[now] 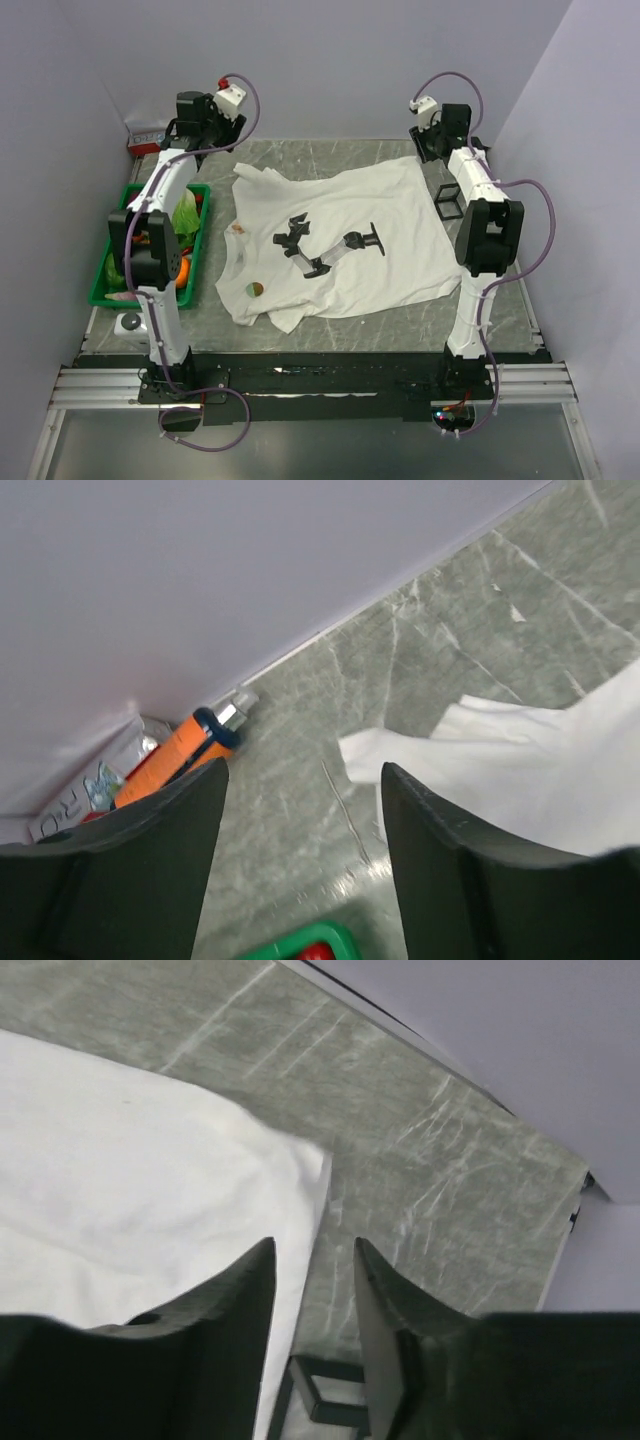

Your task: Remove the brooch from the garment

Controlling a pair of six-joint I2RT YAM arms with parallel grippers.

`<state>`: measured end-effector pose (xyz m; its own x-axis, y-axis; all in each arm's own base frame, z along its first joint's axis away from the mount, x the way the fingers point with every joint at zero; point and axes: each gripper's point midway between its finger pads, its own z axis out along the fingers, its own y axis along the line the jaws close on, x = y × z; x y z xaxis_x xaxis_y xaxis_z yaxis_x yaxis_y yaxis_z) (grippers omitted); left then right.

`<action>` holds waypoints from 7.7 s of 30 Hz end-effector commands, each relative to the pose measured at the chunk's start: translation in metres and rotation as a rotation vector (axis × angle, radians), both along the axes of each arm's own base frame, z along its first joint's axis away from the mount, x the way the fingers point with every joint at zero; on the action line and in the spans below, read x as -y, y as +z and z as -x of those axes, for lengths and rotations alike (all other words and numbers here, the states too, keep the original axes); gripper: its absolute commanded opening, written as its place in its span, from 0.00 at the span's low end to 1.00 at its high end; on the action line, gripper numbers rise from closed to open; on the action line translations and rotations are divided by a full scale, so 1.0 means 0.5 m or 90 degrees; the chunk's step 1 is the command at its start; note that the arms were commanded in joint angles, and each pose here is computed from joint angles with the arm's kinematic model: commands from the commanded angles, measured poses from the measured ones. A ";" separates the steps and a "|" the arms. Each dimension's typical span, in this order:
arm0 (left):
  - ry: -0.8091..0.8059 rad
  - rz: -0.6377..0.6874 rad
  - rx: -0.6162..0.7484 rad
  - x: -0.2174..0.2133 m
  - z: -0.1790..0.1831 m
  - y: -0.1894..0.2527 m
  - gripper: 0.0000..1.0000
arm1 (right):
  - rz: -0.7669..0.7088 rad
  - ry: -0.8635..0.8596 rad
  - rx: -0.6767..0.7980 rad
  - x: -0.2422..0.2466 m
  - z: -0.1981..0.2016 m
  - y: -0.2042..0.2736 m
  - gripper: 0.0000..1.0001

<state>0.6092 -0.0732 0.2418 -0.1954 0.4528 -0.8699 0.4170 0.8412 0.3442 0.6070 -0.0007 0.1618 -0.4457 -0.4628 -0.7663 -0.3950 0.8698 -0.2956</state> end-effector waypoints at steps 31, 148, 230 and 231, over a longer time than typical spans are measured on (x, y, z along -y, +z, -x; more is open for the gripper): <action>-0.156 0.151 -0.572 0.094 0.637 -0.308 0.73 | -0.131 0.474 -0.164 -0.535 0.565 0.002 0.51; 0.079 0.304 -0.530 0.082 0.592 -0.222 0.44 | -0.465 0.542 -0.625 -0.815 0.677 -0.178 0.31; 0.053 0.294 -0.506 0.079 0.581 -0.198 0.45 | -0.335 0.377 -0.592 -0.774 0.619 -0.258 0.45; 0.053 0.293 -0.507 0.079 0.582 -0.198 0.45 | -0.342 0.386 -0.601 -0.779 0.622 -0.259 0.45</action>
